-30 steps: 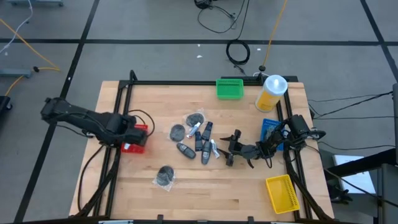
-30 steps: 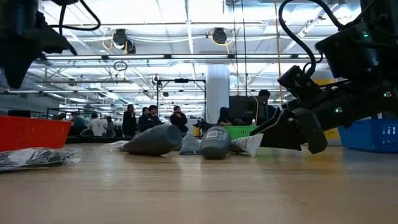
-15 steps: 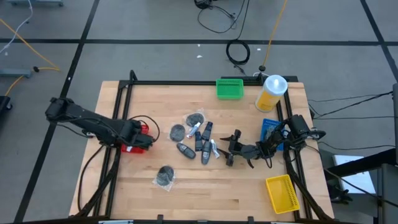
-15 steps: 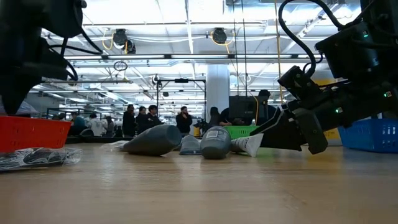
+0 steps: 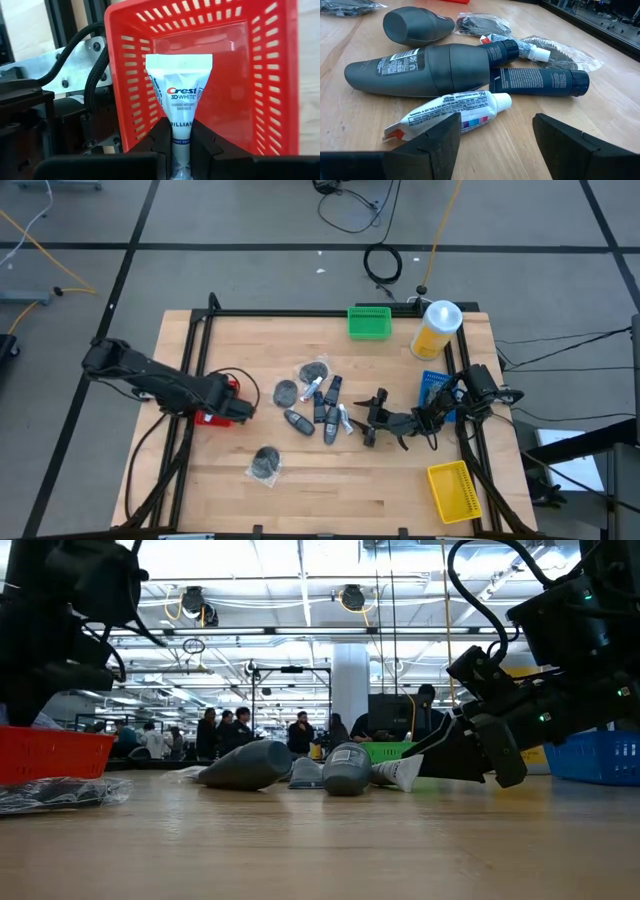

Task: Pick & Place Travel size toiletries
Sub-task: Put the white toothpaste into the red bin, then put the gray deodorant into the green bin

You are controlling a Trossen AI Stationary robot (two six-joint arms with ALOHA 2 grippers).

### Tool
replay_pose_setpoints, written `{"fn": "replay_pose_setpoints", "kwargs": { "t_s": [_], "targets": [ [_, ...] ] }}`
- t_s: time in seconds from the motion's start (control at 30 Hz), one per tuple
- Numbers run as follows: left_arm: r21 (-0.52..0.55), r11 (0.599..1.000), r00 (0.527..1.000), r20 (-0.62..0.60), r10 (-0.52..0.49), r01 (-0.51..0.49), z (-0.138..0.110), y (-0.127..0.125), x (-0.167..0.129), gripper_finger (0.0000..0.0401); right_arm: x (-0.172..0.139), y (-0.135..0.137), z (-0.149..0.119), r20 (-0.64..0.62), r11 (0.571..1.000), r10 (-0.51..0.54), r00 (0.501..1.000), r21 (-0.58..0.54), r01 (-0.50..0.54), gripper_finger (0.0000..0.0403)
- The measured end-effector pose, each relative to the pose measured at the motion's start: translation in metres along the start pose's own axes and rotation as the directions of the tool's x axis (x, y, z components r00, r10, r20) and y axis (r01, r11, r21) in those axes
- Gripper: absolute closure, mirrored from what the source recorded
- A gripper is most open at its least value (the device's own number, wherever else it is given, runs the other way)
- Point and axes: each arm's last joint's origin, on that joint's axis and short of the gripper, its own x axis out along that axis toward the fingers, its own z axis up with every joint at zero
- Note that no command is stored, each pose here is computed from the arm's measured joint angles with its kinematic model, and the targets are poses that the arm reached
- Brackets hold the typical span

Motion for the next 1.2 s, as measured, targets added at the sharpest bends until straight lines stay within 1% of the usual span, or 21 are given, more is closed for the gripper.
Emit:
{"fn": "replay_pose_setpoints", "kwargs": {
  "t_s": [0.07, 0.13, 0.33, 0.4, 0.47, 0.53, 0.6, 0.63, 0.67, 0.7, 0.73, 0.77, 0.8, 0.87, 1.0, 1.03, 1.07, 1.1, 1.2],
  "targets": [
    [0.004, 1.0, 1.0, -0.004, 0.02, -0.02, 0.001, -0.003, 0.002, 0.036, 0.0, 0.0, 0.0, 0.0, 1.0, 0.0, 1.0, 0.0, 0.0, 0.0165],
    [0.008, 0.999, 0.999, -0.016, 0.037, -0.037, 0.002, -0.005, 0.004, 0.0348, 0.0, 0.0, 0.0, 0.0, 1.0, 0.0, 1.0, 0.0, 0.0, 0.0165],
    [0.026, 0.998, 0.998, -0.027, 0.058, -0.057, 0.002, -0.008, 0.006, 0.0276, 0.0, 0.0, 0.0, 0.0, 1.0, 0.0, 1.0, 0.001, 0.0, 0.0165],
    [0.068, 0.996, 0.998, -0.018, 0.057, -0.056, 0.003, -0.008, 0.005, 0.0254, 0.0, 0.0, 0.0, 0.0, 1.0, 0.0, 1.0, 0.001, 0.0, 0.0165],
    [0.086, 0.995, 0.998, 0.028, 0.056, -0.058, 0.004, -0.006, -0.002, 0.0239, 0.0, 0.0, 0.0, 0.001, 1.0, 0.0, 1.0, 0.001, 0.0, 0.0165],
    [0.092, 0.995, 0.994, 0.102, 0.038, -0.047, 0.007, -0.003, -0.018, 0.0231, 0.0, 0.0, 0.0, 0.001, 1.0, 0.0, 1.0, 0.001, 0.0, 0.0165],
    [0.097, 0.995, 0.976, 0.214, -0.03, 0.009, 0.01, -0.005, -0.034, 0.023, 0.0, 0.0, 0.0, 0.003, 1.0, 0.0, 1.0, 0.002, 0.0, 0.0165],
    [0.108, 0.993, 0.955, 0.284, -0.084, 0.056, 0.011, -0.008, -0.043, 0.0229, 0.0, 0.0, 0.0, 0.003, 1.0, 0.0, 1.0, 0.002, 0.0, 0.0165],
    [0.122, 0.986, 0.919, 0.366, -0.148, 0.11, 0.012, -0.012, -0.051, 0.0229, 0.0, 0.0, 0.001, 0.004, 1.0, 0.0, 1.0, 0.003, 0.0, 0.0165],
    [0.147, 0.975, 0.868, 0.448, -0.213, 0.163, 0.012, -0.016, -0.058, 0.0229, 0.0, 0.0, 0.0, 0.004, 1.0, 0.0, 1.0, 0.001, 0.0, 0.0165],
    [0.184, 0.96, 0.807, 0.52, -0.279, 0.213, 0.012, -0.022, -0.062, 0.0229, 0.0, 0.0, 0.001, 0.004, 1.0, -0.001, 1.0, 0.001, 0.001, 0.0165],
    [0.229, 0.941, 0.744, 0.577, -0.338, 0.25, 0.011, -0.029, -0.066, 0.0229, 0.0, 0.0, 0.001, 0.004, 1.0, -0.002, 1.0, -0.001, 0.002, 0.0165],
    [0.284, 0.921, 0.687, 0.614, -0.388, 0.267, 0.01, -0.037, -0.068, 0.0229, 0.0, 0.0, 0.001, 0.004, 1.0, -0.006, 1.0, -0.006, 0.006, 0.0165],
    [0.382, 0.874, 0.591, 0.645, -0.485, 0.3, 0.01, -0.052, -0.072, 0.0228, 0.0, -0.001, 0.002, 0.01, 1.0, -0.019, 1.0, -0.023, 0.02, 0.0165],
    [0.548, 0.78, 0.429, 0.653, -0.624, 0.302, 0.008, -0.086, -0.066, 0.0228, -0.01, -0.006, 0.017, 0.066, 0.996, -0.09, 0.994, -0.017, 0.091, 0.0165],
    [0.574, 0.761, 0.39, 0.655, -0.648, 0.302, 0.008, -0.092, -0.064, 0.0229, -0.013, -0.009, 0.022, 0.082, 0.995, -0.095, 0.992, -0.012, 0.097, 0.0165],
    [0.591, 0.741, 0.339, 0.659, -0.671, 0.319, 0.008, -0.099, -0.062, 0.0229, -0.017, -0.011, 0.027, 0.1, 0.996, -0.093, 0.991, -0.002, 0.094, 0.0165],
    [0.603, 0.724, 0.302, 0.66, -0.688, 0.334, 0.007, -0.105, -0.058, 0.0229, -0.021, -0.014, 0.032, 0.12, 0.996, -0.093, 0.988, 0.013, 0.092, 0.0165],
    [0.614, 0.702, 0.244, 0.665, -0.706, 0.361, 0.009, -0.118, -0.037, 0.0228, -0.034, -0.021, 0.046, 0.164, 0.995, -0.088, 0.982, 0.062, 0.079, 0.0165]
  ]
}}
